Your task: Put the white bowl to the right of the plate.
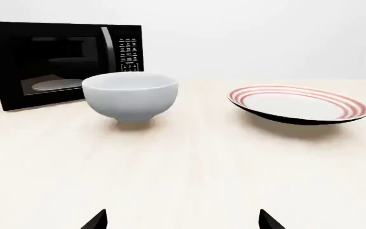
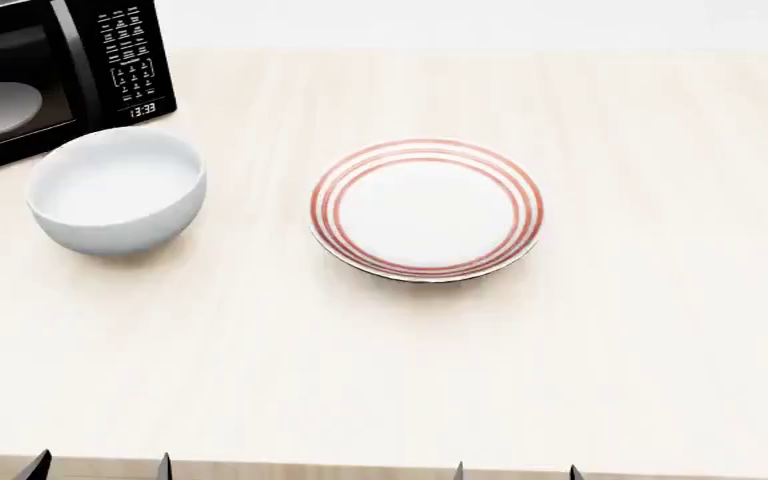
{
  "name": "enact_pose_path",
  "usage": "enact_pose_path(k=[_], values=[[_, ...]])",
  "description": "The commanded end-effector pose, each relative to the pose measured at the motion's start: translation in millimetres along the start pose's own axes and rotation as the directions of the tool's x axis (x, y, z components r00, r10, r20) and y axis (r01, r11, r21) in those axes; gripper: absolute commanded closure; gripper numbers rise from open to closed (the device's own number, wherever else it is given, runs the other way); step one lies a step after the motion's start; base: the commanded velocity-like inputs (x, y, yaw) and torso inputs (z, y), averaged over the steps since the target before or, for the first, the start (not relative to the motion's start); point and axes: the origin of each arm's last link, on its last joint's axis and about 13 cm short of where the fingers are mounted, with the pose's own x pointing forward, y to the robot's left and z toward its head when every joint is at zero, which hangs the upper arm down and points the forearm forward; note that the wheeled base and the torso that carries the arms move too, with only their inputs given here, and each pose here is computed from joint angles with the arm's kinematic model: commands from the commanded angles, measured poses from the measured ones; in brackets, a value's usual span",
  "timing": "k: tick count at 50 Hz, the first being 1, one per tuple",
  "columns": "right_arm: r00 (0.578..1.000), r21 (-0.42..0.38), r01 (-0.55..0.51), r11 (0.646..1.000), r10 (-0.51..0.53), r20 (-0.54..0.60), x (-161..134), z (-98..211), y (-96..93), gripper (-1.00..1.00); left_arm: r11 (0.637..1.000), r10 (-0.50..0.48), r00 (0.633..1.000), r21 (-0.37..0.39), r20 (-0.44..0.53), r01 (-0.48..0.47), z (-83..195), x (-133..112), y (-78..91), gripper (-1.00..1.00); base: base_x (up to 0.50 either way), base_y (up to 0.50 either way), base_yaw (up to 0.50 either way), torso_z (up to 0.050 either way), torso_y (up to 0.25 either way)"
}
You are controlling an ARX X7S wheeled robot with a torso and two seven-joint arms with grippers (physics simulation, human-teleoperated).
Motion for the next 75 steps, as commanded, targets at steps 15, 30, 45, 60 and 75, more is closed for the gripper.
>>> enact_pose_path(k=[15, 30, 45, 60, 75], values=[[0.999, -0.051, 0.021, 0.998, -0.023, -0.033, 8, 19, -0.3, -1.0, 0.992, 0.125, 0.989, 0.015, -0.075, -0.124, 13, 2, 8.3, -1.0, 0.0, 0.0, 0.0, 0.0, 0.0], [0.997, 0.013, -0.038, 0.999, 0.037, 0.071, 10, 54, -2.5, -1.0, 0.991, 0.12, 0.993, -0.051, -0.017, -0.121, 40, -3, 21.3, -1.0, 0.05, 0.03, 0.0, 0.0, 0.0], [0.996, -0.008, -0.047, 0.999, 0.047, 0.073, 9, 50, 0.1, -1.0, 0.984, 0.175, 0.985, 0.035, 0.0, -0.175, 40, -8, 20.5, -1.0, 0.47, 0.31, 0.0, 0.0, 0.0], [0.996, 0.006, -0.053, 0.999, 0.053, 0.068, 8, 50, 0.0, -1.0, 0.983, 0.179, 0.984, 0.05, 0.001, -0.178, 39, -7, 19.3, -1.0, 0.47, 0.34, 0.0, 0.0, 0.0], [0.996, 0.018, -0.067, 0.998, 0.066, 0.053, 8, 51, 0.8, -1.0, 0.981, 0.185, 0.983, 0.051, 0.002, -0.185, 38, -6, 19.7, -1.0, 0.49, -0.11, 0.0, 0.0, 0.0]])
